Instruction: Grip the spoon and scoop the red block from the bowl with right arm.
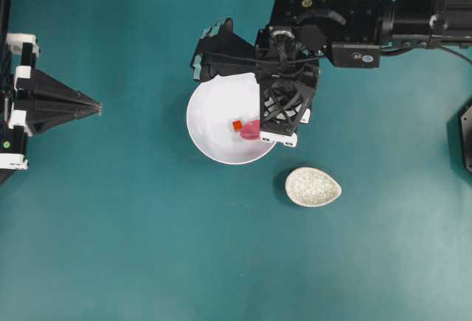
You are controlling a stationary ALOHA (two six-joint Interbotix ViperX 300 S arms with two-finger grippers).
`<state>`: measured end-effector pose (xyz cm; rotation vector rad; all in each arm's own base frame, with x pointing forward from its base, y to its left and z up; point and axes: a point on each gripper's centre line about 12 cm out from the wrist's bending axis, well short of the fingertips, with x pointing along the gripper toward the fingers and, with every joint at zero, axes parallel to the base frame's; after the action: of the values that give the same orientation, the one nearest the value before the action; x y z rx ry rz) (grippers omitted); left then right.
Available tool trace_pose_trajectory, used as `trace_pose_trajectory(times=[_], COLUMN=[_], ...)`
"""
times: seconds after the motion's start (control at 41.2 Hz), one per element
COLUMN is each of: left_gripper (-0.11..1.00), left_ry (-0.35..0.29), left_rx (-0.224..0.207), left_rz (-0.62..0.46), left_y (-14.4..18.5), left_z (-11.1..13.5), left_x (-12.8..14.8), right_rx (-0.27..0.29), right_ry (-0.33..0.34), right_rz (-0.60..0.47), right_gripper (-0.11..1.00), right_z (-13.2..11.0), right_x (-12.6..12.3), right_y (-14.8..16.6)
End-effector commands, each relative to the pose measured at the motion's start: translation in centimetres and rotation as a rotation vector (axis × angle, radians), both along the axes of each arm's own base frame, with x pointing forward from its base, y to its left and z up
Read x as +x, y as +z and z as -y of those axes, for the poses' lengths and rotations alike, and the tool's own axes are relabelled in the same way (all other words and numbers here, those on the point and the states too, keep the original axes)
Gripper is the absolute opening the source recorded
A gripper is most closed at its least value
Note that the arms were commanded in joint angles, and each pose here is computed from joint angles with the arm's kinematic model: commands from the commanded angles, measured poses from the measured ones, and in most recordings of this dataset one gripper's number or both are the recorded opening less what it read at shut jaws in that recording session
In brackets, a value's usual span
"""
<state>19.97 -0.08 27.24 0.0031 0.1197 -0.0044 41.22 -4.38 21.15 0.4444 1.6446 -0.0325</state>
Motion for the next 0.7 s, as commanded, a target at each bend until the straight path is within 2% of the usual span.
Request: trace_pose_trajectory(times=[0.0, 0.679], left_gripper=[0.00, 0.00], left_ry=[-0.002, -0.004], left_rx=[0.003, 0.017], left_rz=[0.029, 0.026], left_y=[1.06, 1.02], left_z=[0.04, 0.04], left_x=[0.29, 0.29], right_rx=[-0.001, -0.009], right_ry=[-0.004, -0.009], right_rz=[0.026, 0.056], right_gripper=[0.24, 0.24], right_z=[0.09, 0.24], right_x=[-0.03, 0.68], right_y=[1.19, 0.49])
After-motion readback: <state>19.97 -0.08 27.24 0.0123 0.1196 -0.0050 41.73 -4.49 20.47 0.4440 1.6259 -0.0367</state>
